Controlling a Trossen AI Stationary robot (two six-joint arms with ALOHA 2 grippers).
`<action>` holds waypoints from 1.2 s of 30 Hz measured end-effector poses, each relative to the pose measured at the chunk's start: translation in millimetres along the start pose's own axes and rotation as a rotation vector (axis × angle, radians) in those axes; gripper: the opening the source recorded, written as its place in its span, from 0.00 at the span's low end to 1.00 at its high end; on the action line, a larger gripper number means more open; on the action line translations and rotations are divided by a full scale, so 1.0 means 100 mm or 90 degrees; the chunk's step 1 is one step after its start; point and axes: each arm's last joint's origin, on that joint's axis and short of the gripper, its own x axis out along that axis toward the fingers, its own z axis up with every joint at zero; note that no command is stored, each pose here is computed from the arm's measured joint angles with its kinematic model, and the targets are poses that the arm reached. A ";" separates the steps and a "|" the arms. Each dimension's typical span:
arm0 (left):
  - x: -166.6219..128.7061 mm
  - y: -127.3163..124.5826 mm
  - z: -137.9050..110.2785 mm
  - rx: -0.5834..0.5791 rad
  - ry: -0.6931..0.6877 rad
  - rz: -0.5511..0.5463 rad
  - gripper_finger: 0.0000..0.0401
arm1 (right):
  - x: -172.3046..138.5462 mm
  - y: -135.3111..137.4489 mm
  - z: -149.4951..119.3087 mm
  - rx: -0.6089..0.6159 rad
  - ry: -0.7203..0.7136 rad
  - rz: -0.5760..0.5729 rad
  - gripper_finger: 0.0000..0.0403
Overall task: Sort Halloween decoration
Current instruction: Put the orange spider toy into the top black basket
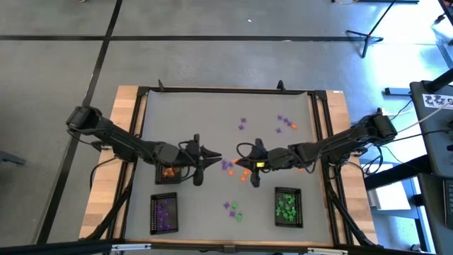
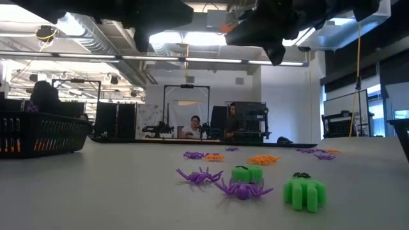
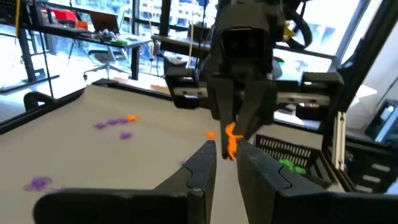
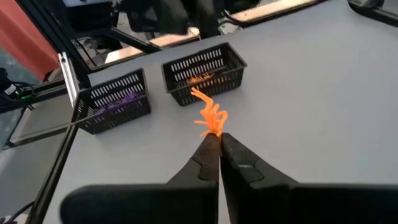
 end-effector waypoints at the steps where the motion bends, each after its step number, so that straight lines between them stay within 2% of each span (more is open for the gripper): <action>1: 0.01 0.00 0.00 -0.003 -0.006 0.000 0.14 | 0.01 0.00 0.00 -0.002 -0.004 0.001 0.01; 20: 0.02 0.01 0.00 -0.002 -0.013 0.001 0.14 | 0.01 0.02 0.04 -0.024 -0.030 0.010 0.01; 28: 0.02 0.02 0.05 -0.012 -0.039 0.022 0.14 | -0.01 0.06 0.16 -0.010 -0.109 0.038 0.01; 36: 0.02 0.03 0.05 -0.013 -0.041 0.023 0.14 | -0.01 0.06 0.19 -0.010 -0.127 0.031 0.01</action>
